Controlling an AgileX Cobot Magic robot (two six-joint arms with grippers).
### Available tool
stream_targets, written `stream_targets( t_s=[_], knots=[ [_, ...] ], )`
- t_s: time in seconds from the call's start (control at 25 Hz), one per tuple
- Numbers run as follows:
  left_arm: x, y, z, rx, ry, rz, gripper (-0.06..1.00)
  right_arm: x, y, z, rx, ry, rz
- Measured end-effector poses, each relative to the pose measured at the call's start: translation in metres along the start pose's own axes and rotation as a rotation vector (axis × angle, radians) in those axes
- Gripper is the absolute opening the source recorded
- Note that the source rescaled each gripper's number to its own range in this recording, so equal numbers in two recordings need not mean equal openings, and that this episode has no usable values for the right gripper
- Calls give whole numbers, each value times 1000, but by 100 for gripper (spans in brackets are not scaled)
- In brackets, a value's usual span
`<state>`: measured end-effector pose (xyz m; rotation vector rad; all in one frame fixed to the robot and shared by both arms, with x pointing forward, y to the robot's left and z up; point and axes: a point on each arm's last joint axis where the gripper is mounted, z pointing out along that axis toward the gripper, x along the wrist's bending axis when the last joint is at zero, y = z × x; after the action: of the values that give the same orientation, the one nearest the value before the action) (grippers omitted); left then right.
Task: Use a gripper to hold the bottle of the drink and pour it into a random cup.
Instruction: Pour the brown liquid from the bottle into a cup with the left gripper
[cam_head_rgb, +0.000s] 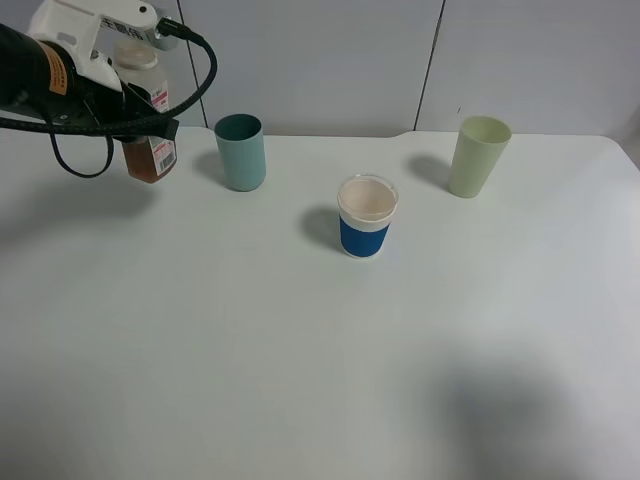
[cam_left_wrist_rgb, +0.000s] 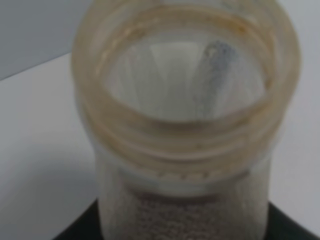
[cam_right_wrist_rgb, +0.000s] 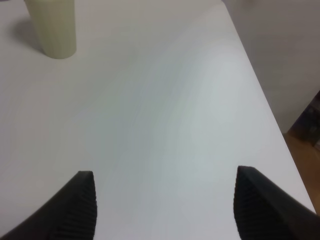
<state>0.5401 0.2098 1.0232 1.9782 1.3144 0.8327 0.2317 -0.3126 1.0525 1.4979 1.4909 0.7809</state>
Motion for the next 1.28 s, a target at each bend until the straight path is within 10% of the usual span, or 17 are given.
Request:
stream_targets(
  t_s=[0.52,1.28],
  knots=[
    [-6,10,4,-89,153,-22,1,0,0,0,0,0,0],
    [-15,-6,66,35,246,66,1,0,0,0,0,0,0]
  ],
)
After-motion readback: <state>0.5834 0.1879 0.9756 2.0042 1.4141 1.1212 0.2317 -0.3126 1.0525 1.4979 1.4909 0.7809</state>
